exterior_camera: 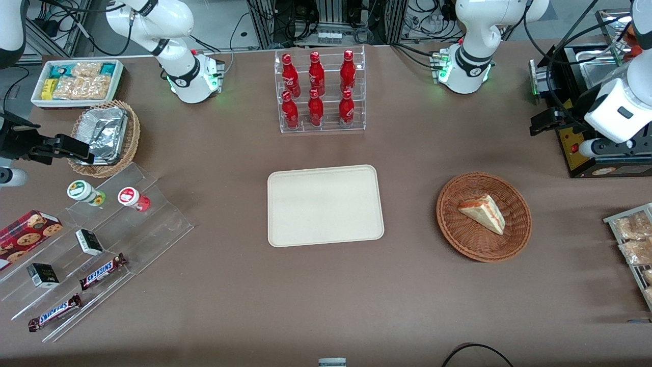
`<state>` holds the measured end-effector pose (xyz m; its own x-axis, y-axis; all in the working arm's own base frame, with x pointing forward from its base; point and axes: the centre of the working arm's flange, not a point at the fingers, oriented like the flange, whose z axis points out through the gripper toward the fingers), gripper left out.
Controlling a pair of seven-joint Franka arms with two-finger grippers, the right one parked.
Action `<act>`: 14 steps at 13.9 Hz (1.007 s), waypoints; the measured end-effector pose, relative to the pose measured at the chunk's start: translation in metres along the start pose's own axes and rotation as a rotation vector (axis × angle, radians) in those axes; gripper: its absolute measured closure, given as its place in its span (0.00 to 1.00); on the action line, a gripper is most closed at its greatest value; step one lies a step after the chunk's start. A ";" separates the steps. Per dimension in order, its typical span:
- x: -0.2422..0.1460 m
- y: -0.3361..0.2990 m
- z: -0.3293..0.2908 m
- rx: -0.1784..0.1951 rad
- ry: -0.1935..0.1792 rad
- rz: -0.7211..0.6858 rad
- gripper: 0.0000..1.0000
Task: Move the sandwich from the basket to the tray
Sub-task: 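Lower the open left gripper over the sandwich in the wicker basket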
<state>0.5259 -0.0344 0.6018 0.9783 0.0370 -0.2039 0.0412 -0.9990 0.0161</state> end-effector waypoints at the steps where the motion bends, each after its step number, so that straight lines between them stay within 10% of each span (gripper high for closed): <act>1: 0.000 0.000 0.000 0.000 0.001 0.001 0.00; 14: 0.063 -0.008 0.116 0.021 0.064 -0.018 0.00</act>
<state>0.5638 -0.0272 0.4749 0.9884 0.0558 -0.1412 0.0552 -0.9984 -0.0078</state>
